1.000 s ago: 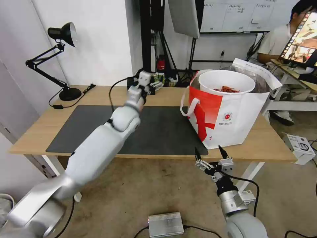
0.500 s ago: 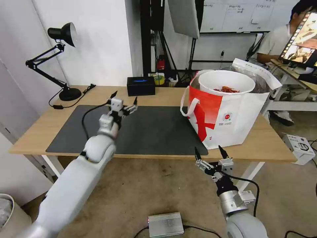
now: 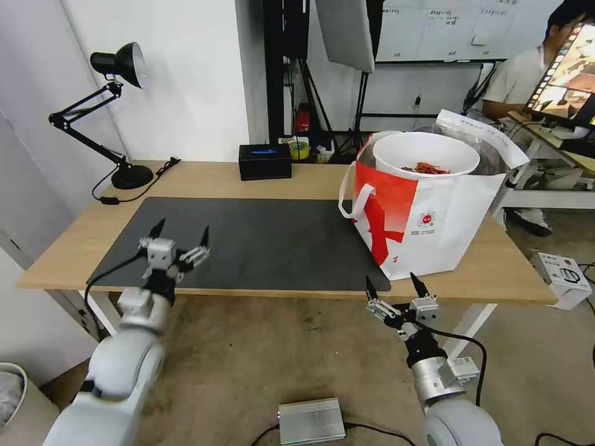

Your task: Pick up the trash from the table and place it into the takeout bag.

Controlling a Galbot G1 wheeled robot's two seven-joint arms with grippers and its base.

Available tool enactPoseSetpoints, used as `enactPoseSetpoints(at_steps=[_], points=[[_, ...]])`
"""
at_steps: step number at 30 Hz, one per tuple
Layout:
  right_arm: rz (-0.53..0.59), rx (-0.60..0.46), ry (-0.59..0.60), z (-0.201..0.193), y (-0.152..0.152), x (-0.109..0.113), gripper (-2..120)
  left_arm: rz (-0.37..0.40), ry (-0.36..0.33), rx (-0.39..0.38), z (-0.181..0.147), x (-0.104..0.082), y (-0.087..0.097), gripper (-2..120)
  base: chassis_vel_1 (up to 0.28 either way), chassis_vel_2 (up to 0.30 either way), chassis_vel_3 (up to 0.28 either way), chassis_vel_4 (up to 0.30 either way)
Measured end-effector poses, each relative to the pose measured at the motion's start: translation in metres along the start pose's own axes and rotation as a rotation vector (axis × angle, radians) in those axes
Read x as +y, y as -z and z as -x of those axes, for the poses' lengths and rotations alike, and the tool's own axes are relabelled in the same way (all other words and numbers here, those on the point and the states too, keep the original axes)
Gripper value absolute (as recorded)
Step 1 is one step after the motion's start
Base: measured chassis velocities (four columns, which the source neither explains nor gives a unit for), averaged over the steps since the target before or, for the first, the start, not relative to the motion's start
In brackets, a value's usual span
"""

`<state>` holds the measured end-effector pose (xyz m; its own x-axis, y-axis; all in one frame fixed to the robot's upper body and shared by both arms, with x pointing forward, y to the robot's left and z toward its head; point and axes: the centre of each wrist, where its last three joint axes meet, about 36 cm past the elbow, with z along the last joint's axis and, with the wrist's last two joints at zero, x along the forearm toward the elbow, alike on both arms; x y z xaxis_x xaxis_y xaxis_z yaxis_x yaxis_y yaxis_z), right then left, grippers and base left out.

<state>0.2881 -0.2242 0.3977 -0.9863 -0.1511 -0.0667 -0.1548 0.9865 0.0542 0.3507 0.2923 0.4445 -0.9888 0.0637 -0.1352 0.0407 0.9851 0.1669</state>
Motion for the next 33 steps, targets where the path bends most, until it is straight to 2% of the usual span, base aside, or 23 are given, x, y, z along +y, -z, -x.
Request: enactPoseSetpoints(at_steps=[2, 19, 23, 25, 33], points=[[0.000, 0.000, 0.000, 0.000, 0.000, 0.000, 100, -0.011, 0.003, 0.003, -0.013, -0.004, -0.003, 100, 0.000, 0.000, 0.000, 0.000], [0.000, 0.000, 0.000, 0.000, 0.000, 0.000, 100, -0.072, -0.015, 0.042, -0.050, -0.022, -0.012, 100, 0.000, 0.000, 0.000, 0.000], [0.000, 0.000, 0.000, 0.000, 0.000, 0.000, 100, -0.122, -0.025, 0.045, -0.053, -0.027, -0.013, 100, 0.000, 0.000, 0.000, 0.000], [0.000, 0.000, 0.000, 0.000, 0.000, 0.000, 100, -0.189, -0.020, 0.044, -0.054, -0.029, -0.014, 100, 0.000, 0.000, 0.000, 0.000], [0.000, 0.000, 0.000, 0.000, 0.000, 0.000, 100, -0.174, -0.016, 0.038, -0.056, -0.026, -0.023, 100, 0.000, 0.000, 0.000, 0.000]])
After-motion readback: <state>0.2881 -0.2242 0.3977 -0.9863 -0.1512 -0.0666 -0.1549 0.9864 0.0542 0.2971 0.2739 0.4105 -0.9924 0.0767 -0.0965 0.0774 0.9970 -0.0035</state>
